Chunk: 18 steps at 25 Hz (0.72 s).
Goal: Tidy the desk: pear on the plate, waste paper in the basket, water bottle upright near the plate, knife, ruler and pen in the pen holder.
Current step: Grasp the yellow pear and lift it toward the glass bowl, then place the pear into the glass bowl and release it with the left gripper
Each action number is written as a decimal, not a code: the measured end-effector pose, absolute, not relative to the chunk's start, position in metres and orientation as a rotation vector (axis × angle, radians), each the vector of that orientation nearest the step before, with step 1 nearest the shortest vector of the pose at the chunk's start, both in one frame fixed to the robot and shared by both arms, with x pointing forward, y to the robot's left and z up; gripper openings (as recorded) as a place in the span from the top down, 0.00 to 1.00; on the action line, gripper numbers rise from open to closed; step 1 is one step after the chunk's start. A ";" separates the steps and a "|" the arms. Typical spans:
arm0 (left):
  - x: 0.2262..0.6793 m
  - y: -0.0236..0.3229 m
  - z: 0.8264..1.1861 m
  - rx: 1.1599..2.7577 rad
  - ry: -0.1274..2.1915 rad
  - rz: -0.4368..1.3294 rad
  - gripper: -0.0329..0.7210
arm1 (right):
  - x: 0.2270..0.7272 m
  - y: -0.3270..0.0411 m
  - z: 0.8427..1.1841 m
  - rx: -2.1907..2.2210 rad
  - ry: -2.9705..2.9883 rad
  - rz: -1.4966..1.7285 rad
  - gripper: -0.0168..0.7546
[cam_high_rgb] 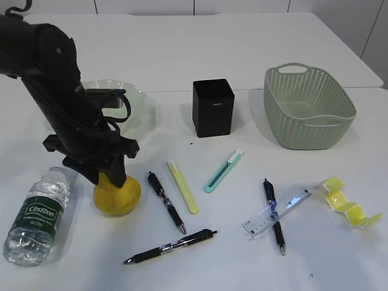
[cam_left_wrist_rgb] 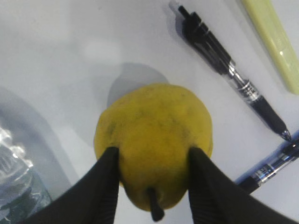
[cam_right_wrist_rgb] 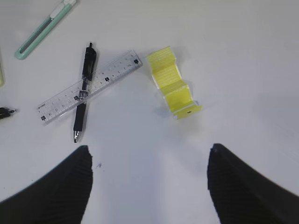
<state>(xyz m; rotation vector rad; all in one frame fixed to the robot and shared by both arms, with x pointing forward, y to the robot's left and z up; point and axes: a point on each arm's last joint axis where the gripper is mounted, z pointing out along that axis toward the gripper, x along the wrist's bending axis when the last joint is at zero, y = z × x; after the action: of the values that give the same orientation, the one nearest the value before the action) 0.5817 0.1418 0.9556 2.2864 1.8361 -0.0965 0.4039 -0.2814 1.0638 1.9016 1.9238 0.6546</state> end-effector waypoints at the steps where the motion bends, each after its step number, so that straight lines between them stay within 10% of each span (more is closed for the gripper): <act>1: 0.584 0.141 0.960 2.289 1.826 -0.084 0.57 | 0.404 -0.281 1.064 1.902 1.924 0.655 0.25; 18: 0.661 0.171 1.066 2.040 1.677 0.384 0.57 | 0.404 -0.282 1.064 1.898 1.925 0.652 0.26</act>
<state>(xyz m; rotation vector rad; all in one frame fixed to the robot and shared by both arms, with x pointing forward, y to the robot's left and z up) 0.6610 0.1713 1.0660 2.0398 1.6766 0.3845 0.4039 -0.2815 1.0637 1.8985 1.9252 0.6525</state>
